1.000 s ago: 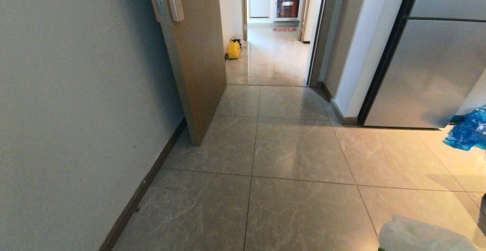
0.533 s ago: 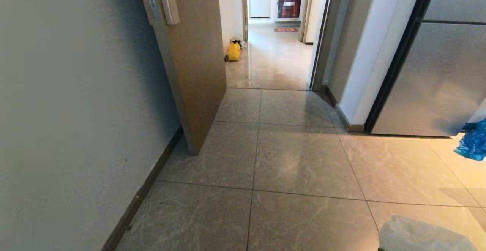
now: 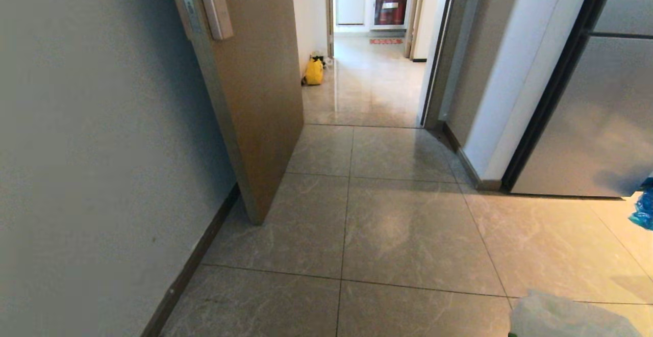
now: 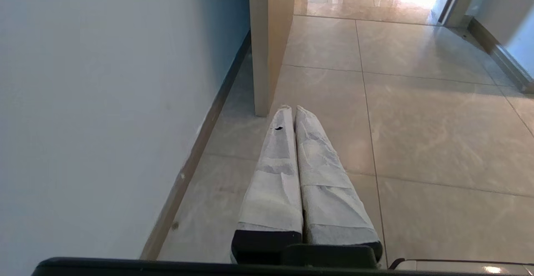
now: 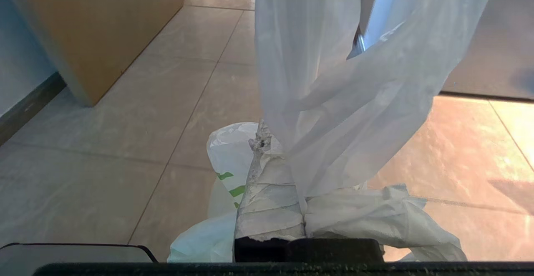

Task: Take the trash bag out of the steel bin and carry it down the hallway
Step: Put the trash bag at the door

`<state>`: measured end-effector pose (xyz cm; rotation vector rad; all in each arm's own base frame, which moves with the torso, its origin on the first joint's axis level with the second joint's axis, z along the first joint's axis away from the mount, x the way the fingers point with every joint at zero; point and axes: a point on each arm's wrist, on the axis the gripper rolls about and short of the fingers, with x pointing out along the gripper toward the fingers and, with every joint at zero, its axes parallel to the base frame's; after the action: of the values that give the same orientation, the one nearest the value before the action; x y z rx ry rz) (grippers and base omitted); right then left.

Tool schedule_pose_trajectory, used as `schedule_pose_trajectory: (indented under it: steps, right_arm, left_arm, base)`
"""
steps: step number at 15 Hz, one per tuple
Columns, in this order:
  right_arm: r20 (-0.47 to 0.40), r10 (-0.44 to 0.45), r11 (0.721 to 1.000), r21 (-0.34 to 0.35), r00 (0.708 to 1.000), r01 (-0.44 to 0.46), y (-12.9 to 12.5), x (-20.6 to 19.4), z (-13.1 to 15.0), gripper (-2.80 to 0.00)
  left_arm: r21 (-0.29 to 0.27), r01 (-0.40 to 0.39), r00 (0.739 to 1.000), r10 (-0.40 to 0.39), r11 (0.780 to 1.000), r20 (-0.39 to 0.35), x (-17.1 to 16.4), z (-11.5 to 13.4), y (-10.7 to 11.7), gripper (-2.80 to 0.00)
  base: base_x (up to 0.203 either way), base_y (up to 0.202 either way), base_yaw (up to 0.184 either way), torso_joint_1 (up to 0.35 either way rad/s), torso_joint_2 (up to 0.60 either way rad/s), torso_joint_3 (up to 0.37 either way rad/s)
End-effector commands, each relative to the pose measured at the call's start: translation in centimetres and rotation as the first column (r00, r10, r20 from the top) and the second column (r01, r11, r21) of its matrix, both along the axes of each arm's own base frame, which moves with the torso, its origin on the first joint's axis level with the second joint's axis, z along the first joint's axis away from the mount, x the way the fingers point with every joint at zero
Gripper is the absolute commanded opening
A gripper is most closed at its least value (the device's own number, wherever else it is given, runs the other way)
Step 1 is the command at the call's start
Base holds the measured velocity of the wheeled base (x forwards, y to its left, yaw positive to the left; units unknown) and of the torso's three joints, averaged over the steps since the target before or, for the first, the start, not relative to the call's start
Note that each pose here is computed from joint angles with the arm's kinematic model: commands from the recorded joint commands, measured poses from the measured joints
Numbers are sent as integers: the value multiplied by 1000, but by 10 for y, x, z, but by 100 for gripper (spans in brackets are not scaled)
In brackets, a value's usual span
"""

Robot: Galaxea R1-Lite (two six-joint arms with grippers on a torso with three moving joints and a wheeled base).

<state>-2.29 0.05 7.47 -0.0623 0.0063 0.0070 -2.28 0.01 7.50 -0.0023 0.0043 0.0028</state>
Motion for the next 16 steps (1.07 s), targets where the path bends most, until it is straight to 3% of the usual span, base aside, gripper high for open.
schedule_pose_trajectory:
  steps: [1, 3, 16]
  right_arm:
    - [0, 1, 1000, -1, 1000, -1, 0, 0, 0, -280]
    - [0, 1, 1000, -1, 1000, -1, 0, 0, 0, -280]
    - [0, 1, 1000, -1, 1000, -1, 0, 0, 0, -280]
  left_arm:
    - [-1, 0, 1000, 0, 1000, 0, 0, 0, 0, -280]
    - [-1, 0, 1000, 0, 1000, 0, 0, 0, 0, -280]
    - [0, 1, 1000, -1, 1000, -1, 0, 0, 0, -280]
  base:
    - [190, 0, -4, 2, 2, 2]
    - [136, 0, 3, 4, 5, 1]
    - [0, 0, 0, 0, 0, 0]
